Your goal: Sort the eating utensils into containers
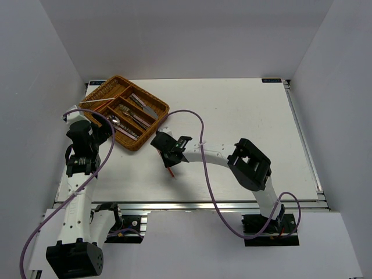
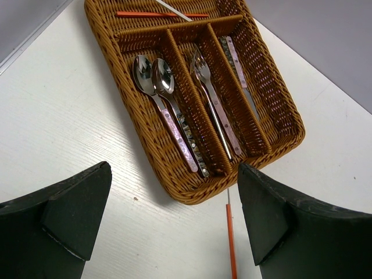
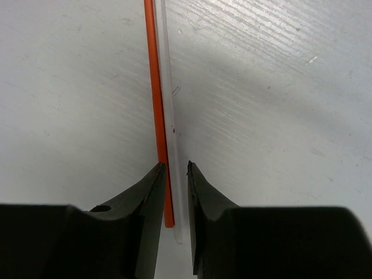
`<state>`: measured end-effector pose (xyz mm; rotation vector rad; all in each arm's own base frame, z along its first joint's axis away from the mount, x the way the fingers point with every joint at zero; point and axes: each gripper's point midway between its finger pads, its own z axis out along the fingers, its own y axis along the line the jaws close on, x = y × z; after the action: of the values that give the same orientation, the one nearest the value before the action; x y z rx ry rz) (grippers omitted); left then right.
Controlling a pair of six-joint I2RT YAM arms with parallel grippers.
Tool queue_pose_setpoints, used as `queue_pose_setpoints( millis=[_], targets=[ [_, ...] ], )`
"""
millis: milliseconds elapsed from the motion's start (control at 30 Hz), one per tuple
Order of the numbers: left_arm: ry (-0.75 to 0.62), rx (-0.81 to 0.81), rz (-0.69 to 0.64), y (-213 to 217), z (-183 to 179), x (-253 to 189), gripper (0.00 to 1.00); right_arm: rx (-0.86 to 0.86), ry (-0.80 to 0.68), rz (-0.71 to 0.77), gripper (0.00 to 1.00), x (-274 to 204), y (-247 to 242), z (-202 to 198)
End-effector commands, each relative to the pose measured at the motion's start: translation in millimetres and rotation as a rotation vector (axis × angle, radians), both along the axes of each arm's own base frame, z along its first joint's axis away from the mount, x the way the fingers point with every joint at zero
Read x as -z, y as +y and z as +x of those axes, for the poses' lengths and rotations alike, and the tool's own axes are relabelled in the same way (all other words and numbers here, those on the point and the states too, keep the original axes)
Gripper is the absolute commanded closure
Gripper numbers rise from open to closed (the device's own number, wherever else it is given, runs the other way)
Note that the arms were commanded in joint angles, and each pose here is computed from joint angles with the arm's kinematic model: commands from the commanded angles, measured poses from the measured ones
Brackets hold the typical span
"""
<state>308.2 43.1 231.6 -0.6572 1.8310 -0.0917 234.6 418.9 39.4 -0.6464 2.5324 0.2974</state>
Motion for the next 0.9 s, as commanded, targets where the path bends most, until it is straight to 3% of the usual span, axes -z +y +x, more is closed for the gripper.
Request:
queue_pose_setpoints(
  millis=[0,333,500,567,667,833,867],
  targets=[
    [-0.012,0.019,0.008,-2.5,1.3,-3.8,0.02,0.005,-0.002,-0.037,0.73,12.6,-3.4,5.7],
    [-0.008,0.028,0.005,-4.0,2.1,-2.5,0.02,0.017,0.020,-0.088,0.74,34.5,-13.5,5.6],
    [-0.005,0.041,-0.001,-6.1,3.2,-1.0,0.02,0.045,0.011,-0.134,0.85,41.4,-26.5,8.9],
    [0.002,0.068,-0.012,-11.1,4.9,2.4,0.02,0.053,0.013,-0.145,1.00,42.2,-31.2,9.7],
    [-0.002,0.184,-0.072,-34.1,8.3,8.9,0.02,0.075,0.019,-0.133,1.00,35.8,-41.3,10.3],
    [-0.027,0.460,-0.301,-96.2,6.6,22.3,0.02,0.077,0.085,0.157,1.00,-2.8,-45.6,8.9],
    [-0.069,0.531,-0.349,-111.9,6.3,24.5,0.02,0.087,0.061,0.285,1.00,-38.8,-50.4,19.6]
  ],
)
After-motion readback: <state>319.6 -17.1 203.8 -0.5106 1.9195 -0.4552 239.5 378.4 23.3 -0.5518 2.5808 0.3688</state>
